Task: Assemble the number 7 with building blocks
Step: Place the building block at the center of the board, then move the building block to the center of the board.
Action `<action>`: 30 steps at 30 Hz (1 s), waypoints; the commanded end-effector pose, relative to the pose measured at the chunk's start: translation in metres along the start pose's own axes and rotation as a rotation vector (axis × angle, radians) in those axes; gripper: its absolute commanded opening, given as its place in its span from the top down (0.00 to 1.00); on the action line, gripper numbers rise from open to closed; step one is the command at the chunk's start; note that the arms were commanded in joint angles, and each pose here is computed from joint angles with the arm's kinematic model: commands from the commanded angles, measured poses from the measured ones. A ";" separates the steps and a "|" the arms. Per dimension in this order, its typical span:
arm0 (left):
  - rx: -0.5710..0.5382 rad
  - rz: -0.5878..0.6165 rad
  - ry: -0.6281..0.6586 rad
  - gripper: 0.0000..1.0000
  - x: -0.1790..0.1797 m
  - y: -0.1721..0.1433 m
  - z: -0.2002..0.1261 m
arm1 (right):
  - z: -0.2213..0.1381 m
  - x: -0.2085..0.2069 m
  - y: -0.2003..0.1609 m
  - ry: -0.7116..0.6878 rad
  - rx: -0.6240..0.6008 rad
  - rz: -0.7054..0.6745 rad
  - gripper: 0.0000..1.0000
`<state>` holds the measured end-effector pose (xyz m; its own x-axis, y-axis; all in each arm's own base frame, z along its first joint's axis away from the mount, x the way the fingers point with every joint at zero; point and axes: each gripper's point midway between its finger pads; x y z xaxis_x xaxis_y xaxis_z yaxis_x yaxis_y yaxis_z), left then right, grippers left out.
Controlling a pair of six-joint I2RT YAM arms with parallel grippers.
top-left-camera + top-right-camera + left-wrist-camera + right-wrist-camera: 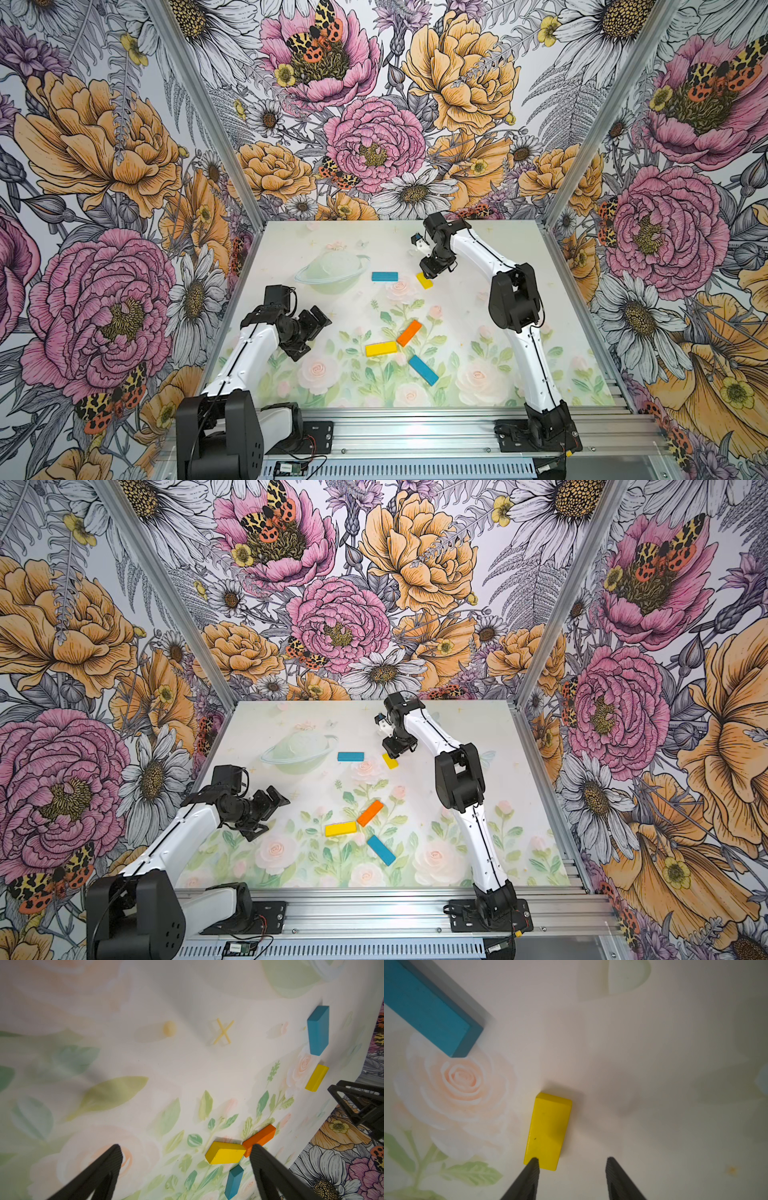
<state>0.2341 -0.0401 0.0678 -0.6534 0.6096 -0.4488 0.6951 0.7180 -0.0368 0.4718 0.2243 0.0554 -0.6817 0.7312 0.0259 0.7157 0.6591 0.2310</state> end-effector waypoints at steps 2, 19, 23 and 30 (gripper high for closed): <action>-0.019 0.030 -0.039 0.01 -0.009 0.007 -0.004 | 0.012 0.022 0.005 0.104 -0.009 0.031 0.44; -0.022 0.037 -0.035 0.01 -0.012 0.012 -0.004 | 0.027 0.010 -0.003 0.010 0.047 0.020 0.48; -0.020 0.039 -0.033 0.01 -0.013 0.013 -0.004 | 0.033 0.012 -0.004 0.022 0.053 0.025 0.51; -0.024 0.038 -0.029 0.01 -0.013 0.014 -0.004 | 0.038 0.023 -0.003 0.044 0.058 0.007 0.55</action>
<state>0.2377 -0.0398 0.0666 -0.6450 0.6224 -0.4434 0.7069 0.7063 -0.0369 0.4606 0.2356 0.0236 -0.6660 0.7430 0.0663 0.7411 0.6491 0.1715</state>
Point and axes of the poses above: each gripper's point midway between its finger pads, its own z axis out along the fingers, its own x axis along the line the jaws close on, y = z × x, and after that the axes turned 2 degrees about -z, right-handed
